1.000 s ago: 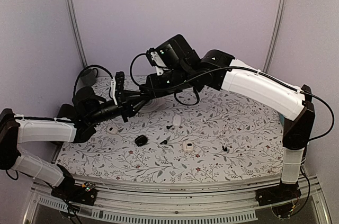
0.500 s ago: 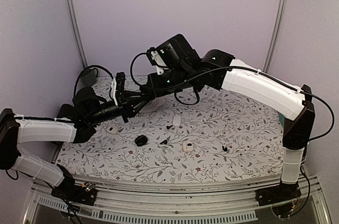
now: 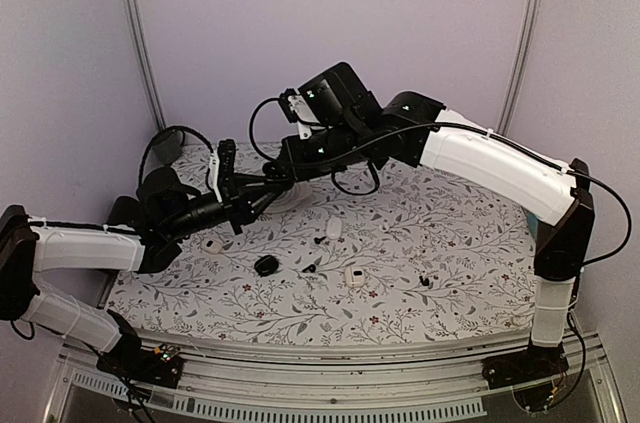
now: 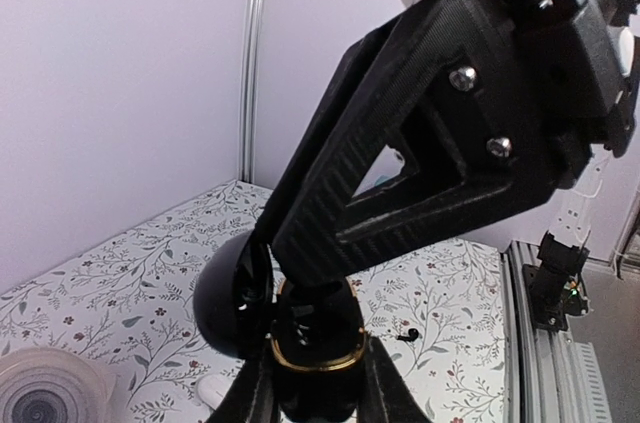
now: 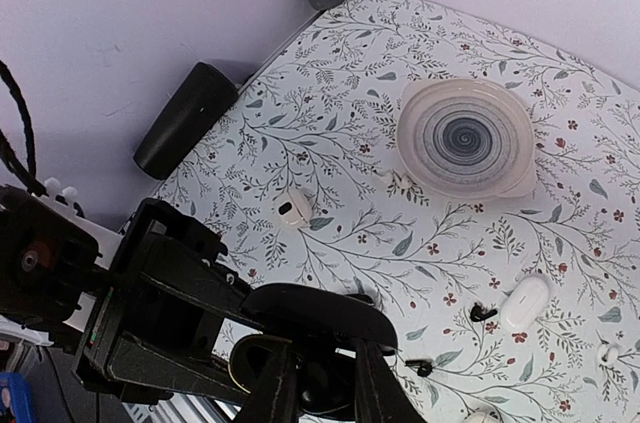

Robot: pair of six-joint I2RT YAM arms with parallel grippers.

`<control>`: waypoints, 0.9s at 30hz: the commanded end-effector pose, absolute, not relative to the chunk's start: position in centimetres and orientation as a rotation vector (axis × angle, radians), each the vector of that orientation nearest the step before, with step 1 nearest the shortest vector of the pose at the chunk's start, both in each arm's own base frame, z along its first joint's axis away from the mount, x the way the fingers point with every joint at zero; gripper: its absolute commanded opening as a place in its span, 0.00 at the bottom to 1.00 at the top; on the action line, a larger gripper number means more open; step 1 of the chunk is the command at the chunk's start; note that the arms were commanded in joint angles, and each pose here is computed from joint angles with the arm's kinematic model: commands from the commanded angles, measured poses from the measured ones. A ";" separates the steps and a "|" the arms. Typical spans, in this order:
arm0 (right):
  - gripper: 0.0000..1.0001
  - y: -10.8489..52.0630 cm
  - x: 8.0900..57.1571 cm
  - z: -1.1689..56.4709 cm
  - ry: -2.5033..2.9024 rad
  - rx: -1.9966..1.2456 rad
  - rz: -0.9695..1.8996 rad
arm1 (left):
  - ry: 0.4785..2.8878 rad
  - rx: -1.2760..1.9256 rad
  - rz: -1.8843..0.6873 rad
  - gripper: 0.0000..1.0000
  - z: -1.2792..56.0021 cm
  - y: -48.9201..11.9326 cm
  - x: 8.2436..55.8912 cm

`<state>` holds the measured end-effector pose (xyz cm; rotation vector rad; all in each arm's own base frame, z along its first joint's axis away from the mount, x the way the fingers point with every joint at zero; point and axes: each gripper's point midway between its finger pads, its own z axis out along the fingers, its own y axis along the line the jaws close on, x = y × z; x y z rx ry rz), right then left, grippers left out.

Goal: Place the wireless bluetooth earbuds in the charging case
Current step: Adjust the right earbud in the right side groove of the charging case.

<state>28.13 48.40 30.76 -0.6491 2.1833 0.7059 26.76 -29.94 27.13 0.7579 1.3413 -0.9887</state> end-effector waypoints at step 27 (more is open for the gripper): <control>0.24 46.7 27.7 30.5 2.223 -0.620 0.700 | 1.142 0.729 -0.924 0.00 31.1 -29.4 25.5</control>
